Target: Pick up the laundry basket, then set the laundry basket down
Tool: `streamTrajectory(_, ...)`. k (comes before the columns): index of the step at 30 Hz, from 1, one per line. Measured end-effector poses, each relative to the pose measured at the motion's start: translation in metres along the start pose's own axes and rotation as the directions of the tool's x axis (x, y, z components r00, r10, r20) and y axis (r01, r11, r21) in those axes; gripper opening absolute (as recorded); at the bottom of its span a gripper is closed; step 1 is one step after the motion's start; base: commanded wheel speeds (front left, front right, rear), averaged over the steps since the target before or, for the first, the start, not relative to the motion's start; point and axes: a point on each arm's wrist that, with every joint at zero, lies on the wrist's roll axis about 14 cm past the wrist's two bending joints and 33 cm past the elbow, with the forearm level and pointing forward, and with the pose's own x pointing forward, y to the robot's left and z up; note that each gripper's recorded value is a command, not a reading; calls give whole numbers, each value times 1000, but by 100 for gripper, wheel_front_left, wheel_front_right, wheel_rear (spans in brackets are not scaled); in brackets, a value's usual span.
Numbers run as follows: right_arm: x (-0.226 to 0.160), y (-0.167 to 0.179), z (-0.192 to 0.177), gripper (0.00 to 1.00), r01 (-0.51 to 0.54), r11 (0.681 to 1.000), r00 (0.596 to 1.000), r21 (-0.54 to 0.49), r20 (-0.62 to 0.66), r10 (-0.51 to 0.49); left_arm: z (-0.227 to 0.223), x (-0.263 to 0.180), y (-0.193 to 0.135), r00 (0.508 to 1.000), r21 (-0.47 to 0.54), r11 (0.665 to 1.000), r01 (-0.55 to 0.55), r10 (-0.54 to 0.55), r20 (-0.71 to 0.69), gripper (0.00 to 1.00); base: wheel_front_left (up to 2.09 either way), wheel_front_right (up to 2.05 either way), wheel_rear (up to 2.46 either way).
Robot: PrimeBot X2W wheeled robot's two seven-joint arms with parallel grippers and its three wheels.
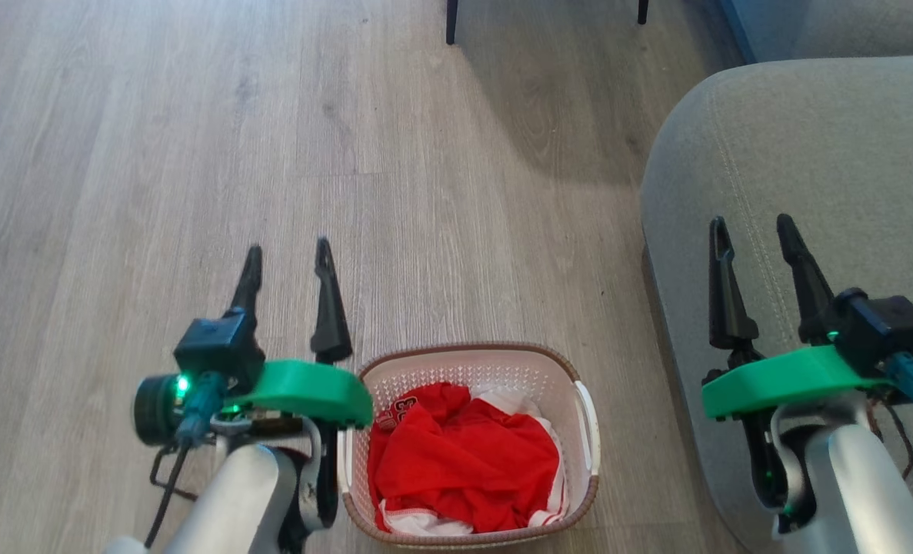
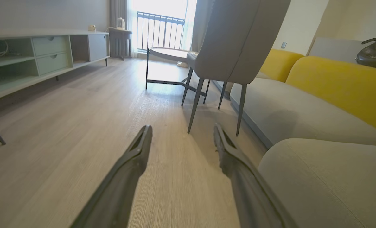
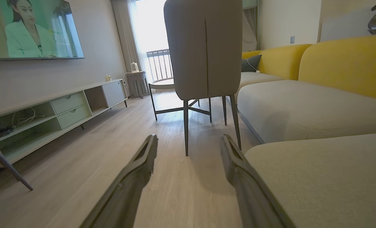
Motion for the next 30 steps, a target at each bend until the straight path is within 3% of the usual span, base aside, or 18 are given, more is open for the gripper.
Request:
streamTrajectory(7, 5, 3, 12, 100, -8, 999, 999, -40, 50, 10, 26, 3, 8, 993, 23, 998, -60, 58, 103, 100, 0, 0, 0)
streamTrajectory(17, 6, 9, 18, 100, -32, 985, 996, -168, 77, 45, 21, -1, -11, 990, 171, 985, 10, -34, 137, 100, 0, 0, 0)
streamTrajectory(20, 6, 9, 18, 100, -32, 983, 996, -183, 80, 47, 21, 0, -11, 990, 146, 989, 9, -29, 139, 100, 0, 0, 0)
streamTrajectory(23, 4, 3, 8, 100, -19, 986, 998, -166, 55, 29, 7, 1, -7, 996, 34, 999, 31, -33, 79, 100, 0, 0, 0)
streamTrajectory(30, -1, 7, -15, 100, -48, 975, 999, -217, -17, 45, -23, -4, 12, 999, 12, 999, 39, -39, -7, 100, 0, 0, 0)
